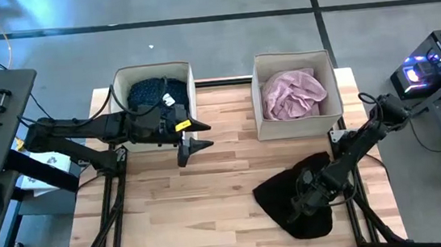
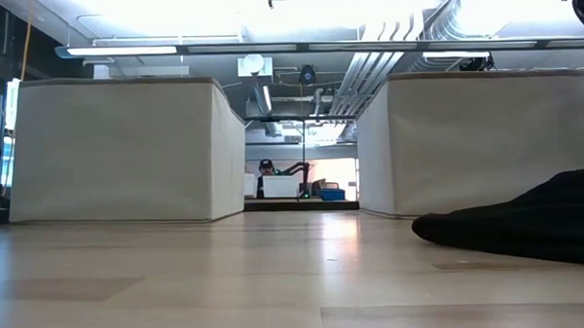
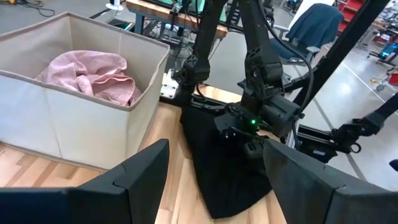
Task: Sort clothes
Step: Put the black cloth into the left laundry organizer
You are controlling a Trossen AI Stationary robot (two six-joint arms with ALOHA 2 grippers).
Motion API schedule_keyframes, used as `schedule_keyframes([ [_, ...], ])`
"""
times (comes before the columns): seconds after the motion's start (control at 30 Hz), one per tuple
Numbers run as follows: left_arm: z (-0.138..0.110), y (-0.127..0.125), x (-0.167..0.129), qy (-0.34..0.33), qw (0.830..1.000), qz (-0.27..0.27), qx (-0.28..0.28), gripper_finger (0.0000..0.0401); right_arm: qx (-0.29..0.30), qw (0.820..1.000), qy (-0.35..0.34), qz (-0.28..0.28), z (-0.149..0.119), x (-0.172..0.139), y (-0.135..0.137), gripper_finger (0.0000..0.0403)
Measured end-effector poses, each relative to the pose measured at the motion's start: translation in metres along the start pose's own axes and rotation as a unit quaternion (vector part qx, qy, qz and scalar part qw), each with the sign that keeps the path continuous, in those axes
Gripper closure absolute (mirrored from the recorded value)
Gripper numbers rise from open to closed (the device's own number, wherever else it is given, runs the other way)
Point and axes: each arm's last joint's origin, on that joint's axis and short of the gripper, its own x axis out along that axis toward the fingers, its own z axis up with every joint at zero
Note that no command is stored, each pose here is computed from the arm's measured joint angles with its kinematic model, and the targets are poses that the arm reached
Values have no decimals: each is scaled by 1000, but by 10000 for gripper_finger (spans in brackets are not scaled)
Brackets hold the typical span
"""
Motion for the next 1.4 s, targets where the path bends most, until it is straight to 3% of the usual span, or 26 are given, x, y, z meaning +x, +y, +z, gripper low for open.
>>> schedule_keyframes([
  [0.13, 0, -1, 0, 1, 1000, -1, 0, 150, -4, 999, -19, 33, -1, -1, 6, 393],
  [0.4, 0, -1, 0, 1, 1000, -2, 1, 150, -7, 971, -180, 158, -2, -17, 32, 398],
  [0.53, -1, -5, -1, -1, 1000, -10, 28, 150, -3, 936, -260, 238, -7, -43, 54, 397],
  [0.7, -1, -17, -1, -16, 997, -34, 73, 150, -37, 887, -350, 298, -8, -89, 84, 396],
  [1.03, -8, -50, 25, -63, 972, -129, 184, 150, -169, 808, -474, 306, 11, -203, 127, 395],
  [1.2, -22, -51, 50, -36, 978, -117, 168, 149, -239, 764, -513, 310, 12, -260, 131, 395],
  [1.4, -23, -54, 66, -59, 989, -105, 81, 148, -301, 735, -518, 316, 15, -294, 128, 395],
])
